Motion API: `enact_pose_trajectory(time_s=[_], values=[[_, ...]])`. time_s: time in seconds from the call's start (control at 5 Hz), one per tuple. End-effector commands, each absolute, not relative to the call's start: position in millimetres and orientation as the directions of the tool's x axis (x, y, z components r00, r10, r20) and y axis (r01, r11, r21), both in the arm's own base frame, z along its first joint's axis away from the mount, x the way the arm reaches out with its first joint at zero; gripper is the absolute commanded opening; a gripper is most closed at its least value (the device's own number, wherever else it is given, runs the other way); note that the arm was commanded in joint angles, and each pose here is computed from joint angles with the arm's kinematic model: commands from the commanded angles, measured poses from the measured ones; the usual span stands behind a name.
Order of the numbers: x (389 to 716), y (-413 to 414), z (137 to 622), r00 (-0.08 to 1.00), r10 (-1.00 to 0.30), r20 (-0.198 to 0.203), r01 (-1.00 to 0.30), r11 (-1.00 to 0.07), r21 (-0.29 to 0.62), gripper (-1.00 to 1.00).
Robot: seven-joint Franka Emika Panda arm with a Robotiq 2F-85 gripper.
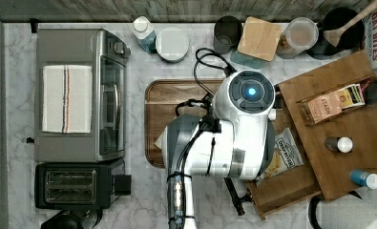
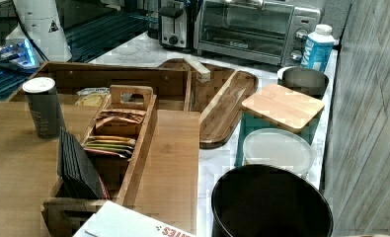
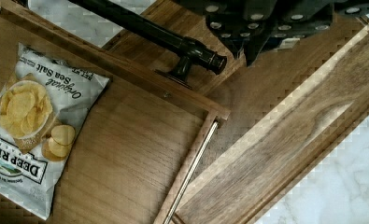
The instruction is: Close the drawer.
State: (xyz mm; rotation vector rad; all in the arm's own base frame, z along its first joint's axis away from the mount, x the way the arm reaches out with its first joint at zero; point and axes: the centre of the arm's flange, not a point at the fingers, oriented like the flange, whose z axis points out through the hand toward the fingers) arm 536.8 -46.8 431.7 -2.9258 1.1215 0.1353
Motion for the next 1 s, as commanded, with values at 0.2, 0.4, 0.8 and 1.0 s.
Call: enact_pose_trajectory(time_s=[0.2, 0.4, 0.8, 1.0], values=[[535, -47, 453, 0.804, -0.594, -0.024, -0.594, -0.804, -0.007, -1.0], [535, -47, 429, 0.74, -0.667, -0.088, -0.667, -0.744, 0.03, -1.0], [535, -47, 429, 0.74, -0.667, -0.088, -0.667, -0.744, 0.03, -1.0], [535, -47, 429, 0.74, -0.667, -0.088, -0.667, -0.744, 0.03, -1.0]])
